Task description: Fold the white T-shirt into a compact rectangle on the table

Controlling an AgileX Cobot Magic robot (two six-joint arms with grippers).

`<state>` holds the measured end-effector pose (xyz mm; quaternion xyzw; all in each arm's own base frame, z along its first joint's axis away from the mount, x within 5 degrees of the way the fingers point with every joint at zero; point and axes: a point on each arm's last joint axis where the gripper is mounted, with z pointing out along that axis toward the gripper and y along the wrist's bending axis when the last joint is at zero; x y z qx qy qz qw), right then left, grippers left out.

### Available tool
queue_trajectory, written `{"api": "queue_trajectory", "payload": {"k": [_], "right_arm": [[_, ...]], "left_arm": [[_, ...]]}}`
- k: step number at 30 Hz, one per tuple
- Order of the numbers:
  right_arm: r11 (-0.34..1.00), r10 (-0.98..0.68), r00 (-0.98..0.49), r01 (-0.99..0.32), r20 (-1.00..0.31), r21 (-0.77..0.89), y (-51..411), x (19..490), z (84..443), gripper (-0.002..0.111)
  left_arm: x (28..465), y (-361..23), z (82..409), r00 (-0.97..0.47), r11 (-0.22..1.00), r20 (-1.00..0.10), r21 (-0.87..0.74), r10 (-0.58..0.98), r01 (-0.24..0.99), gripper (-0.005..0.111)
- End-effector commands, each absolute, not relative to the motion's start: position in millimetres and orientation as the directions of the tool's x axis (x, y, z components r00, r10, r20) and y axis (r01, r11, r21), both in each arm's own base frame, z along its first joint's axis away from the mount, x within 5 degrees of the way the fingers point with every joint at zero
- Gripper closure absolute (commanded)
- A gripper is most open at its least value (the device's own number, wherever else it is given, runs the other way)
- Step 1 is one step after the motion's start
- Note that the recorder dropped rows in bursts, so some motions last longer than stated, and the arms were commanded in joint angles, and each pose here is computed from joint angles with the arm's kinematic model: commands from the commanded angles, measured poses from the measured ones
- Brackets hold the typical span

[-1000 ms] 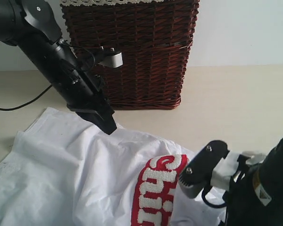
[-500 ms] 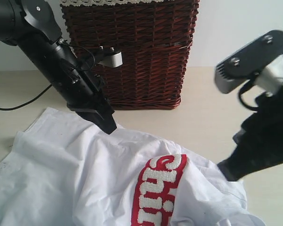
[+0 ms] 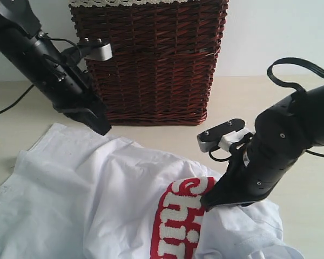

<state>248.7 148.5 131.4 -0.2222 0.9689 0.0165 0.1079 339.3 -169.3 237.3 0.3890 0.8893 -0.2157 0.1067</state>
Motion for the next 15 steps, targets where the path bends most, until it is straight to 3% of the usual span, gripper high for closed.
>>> {"api": "queue_trajectory", "payload": {"k": [1, 8, 15], "right_arm": [[0.914, -0.398, -0.893, -0.404, -0.208, -0.012, 135, 261, 115, 0.108], [0.930, -0.367, -0.921, -0.367, -0.129, -0.026, 121, 276, 90, 0.108], [0.913, -0.406, -0.894, -0.387, -0.190, -0.129, 119, 311, 114, 0.108]], "left_arm": [[348, -158, 237, -0.714, 0.645, -0.384, -0.314, 0.585, 0.697, 0.107], [348, -160, 238, -0.724, 0.644, -0.391, -0.336, 0.568, 0.687, 0.107], [347, -160, 238, -0.725, 0.643, -0.388, -0.341, 0.569, 0.686, 0.107]]}}
